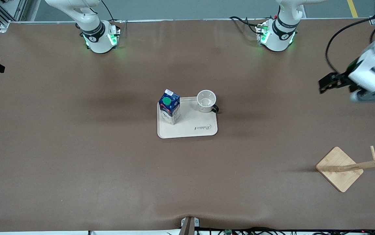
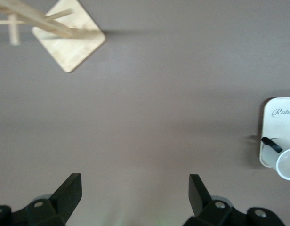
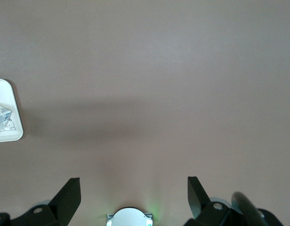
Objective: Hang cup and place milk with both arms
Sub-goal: 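Reach the left gripper down to the white mug's rim on the tray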
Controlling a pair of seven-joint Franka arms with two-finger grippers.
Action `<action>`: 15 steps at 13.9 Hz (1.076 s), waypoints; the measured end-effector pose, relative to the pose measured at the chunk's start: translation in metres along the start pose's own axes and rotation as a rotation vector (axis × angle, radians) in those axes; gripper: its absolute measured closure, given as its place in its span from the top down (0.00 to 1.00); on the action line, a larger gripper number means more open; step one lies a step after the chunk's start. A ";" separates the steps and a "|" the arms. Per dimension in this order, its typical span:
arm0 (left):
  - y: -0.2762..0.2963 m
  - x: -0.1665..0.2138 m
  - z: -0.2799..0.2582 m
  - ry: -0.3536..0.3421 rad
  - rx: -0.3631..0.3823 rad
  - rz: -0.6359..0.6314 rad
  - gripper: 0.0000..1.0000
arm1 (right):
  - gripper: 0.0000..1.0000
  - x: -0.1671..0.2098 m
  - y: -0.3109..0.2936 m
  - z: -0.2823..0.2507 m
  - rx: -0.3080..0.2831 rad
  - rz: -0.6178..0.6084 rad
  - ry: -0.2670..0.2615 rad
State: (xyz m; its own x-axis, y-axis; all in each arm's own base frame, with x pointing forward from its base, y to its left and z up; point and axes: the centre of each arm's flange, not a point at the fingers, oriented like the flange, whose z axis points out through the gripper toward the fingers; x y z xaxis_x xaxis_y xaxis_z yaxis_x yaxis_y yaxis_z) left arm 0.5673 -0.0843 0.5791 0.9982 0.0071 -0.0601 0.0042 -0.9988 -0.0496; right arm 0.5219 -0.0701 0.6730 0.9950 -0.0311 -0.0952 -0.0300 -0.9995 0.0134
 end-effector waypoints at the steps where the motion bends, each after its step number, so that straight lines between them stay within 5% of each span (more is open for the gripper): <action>1: 0.019 0.008 0.018 -0.003 -0.008 0.007 1.00 | 1.00 0.000 0.000 -0.001 0.000 0.001 0.002; 5: 0.086 0.012 0.092 0.022 -0.062 -0.039 1.00 | 1.00 -0.001 0.001 -0.004 -0.001 0.002 0.012; 10: 0.181 -0.030 0.176 0.023 -0.121 -0.207 1.00 | 1.00 -0.001 0.001 -0.006 -0.002 0.002 0.016; 15: 0.282 -0.080 0.256 -0.020 -0.069 -0.395 0.97 | 1.00 0.000 0.001 -0.006 -0.002 0.002 0.015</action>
State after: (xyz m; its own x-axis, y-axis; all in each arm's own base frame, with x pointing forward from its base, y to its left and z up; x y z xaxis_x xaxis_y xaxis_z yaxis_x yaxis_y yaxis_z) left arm 0.4735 -0.3537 0.3145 0.9175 0.3916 -0.0688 0.3922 -0.9199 -0.0061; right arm 0.5224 -0.0709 0.6787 0.9962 -0.0329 -0.0801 -0.0318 -0.9994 0.0152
